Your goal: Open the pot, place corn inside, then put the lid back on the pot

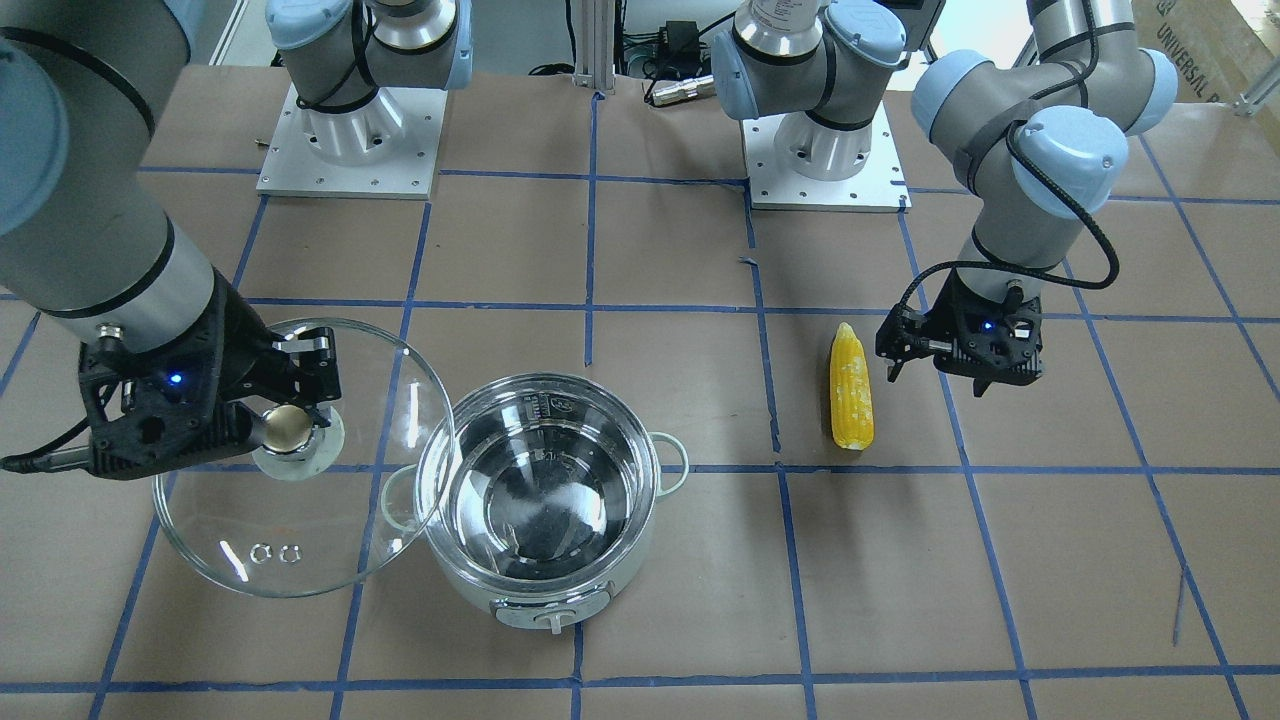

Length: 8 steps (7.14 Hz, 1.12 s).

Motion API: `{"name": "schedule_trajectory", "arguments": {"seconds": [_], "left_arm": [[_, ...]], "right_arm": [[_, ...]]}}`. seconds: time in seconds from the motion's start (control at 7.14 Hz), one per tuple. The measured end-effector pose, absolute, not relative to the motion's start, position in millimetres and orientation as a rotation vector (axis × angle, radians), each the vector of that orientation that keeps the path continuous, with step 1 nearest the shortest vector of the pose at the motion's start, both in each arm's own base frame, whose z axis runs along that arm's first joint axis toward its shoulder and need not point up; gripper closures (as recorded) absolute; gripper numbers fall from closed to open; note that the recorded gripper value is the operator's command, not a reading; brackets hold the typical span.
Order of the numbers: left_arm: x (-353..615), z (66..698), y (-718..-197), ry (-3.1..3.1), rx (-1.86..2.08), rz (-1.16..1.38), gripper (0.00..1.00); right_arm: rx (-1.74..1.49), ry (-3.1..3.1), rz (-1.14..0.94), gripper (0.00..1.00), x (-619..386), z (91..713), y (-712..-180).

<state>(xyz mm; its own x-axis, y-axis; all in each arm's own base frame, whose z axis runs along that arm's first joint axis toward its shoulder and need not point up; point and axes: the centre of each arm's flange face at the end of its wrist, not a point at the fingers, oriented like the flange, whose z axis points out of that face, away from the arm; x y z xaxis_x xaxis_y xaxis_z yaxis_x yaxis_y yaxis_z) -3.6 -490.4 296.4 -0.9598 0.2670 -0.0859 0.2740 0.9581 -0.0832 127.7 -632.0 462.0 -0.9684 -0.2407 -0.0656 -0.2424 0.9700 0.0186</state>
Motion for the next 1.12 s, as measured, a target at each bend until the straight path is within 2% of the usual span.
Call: {"name": "schedule_trajectory", "arguments": {"seconds": [0.42,1.12], "left_arm": [[-12,265,-491,3.067,0.6,-0.115,0.0],[-16,252,-489,3.084,0.651,-0.091,0.0]], "right_arm": [[-0.337,3.053,0.069,0.59,89,474,-624],[-0.318,3.054,0.082,0.59,81,477,-620]]}}
